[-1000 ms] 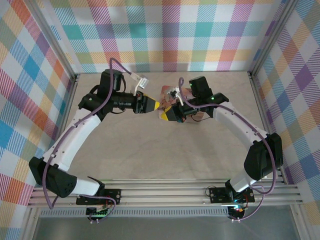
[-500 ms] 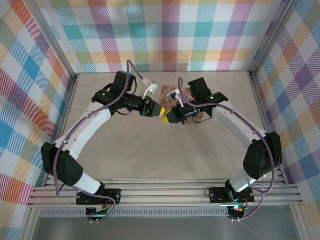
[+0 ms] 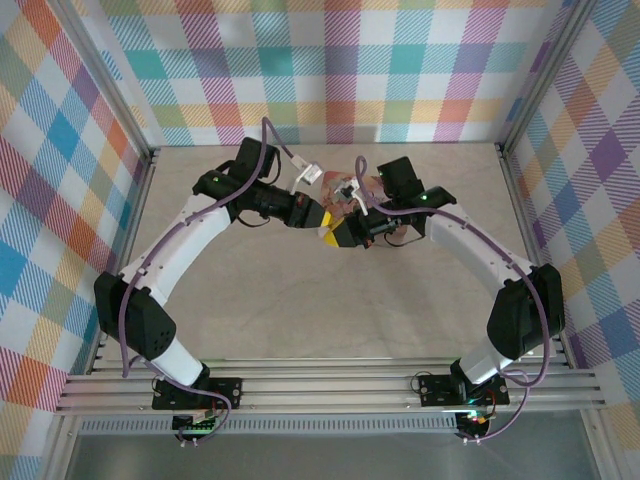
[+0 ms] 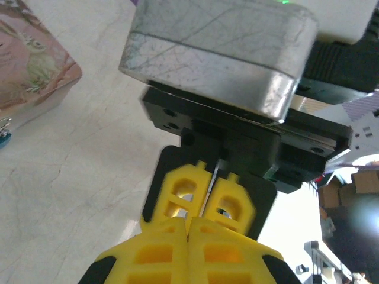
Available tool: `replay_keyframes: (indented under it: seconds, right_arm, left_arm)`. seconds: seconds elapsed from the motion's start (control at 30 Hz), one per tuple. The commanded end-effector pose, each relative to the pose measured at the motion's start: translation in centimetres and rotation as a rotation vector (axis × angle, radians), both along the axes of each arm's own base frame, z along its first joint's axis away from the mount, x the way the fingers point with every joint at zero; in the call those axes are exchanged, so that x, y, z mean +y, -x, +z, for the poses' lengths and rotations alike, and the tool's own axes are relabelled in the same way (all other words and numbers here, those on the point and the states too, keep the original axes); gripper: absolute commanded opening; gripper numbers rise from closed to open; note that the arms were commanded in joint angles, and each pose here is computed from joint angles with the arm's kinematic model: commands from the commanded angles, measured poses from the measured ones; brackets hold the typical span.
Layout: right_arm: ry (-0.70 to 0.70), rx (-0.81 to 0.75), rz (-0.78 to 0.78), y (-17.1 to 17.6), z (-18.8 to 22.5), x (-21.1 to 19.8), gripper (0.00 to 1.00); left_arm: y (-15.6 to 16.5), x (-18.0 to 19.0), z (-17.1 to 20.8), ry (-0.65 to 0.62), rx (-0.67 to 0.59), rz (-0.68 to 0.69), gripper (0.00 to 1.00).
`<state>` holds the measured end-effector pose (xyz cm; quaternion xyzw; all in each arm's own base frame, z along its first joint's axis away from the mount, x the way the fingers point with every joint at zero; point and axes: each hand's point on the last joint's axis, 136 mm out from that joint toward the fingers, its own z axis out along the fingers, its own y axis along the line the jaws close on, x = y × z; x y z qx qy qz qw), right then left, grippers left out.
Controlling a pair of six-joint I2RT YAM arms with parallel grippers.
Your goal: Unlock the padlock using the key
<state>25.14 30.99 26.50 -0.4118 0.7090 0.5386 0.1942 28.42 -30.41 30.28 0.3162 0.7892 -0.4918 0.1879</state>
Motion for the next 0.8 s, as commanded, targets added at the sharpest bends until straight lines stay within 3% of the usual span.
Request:
replay_keyframes:
  seconds: [0.0,0.17,0.37,0.53,0.77]
  right_arm:
    - [-0.035,-0.036,-0.129,-2.1,1.5,-0.9,0.21]
    - [-0.034,0.087,-0.451,-6.6,1.9,-4.1,0.39]
    - [-0.075,0.286,-0.643,-8.3,2.8,-5.1,0.43]
    - [-0.117,0.476,-0.714,-9.2,2.0,-4.8,0.42]
    - [-0.169,0.630,-0.706,-9.8,2.1,-3.7,0.36]
  left_arm:
    - [-1.3,0.0,-0.3,-0.018,0.062,0.097,0.00]
    - [-5.4,1.4,-0.9,0.062,0.134,0.400,0.00]
    - [-8.3,2.7,-1.3,0.197,0.248,0.675,0.00]
    - [-9.2,2.7,-0.4,0.311,0.306,0.771,0.00]
    - [-9.3,1.4,1.4,0.399,0.323,0.783,0.00]
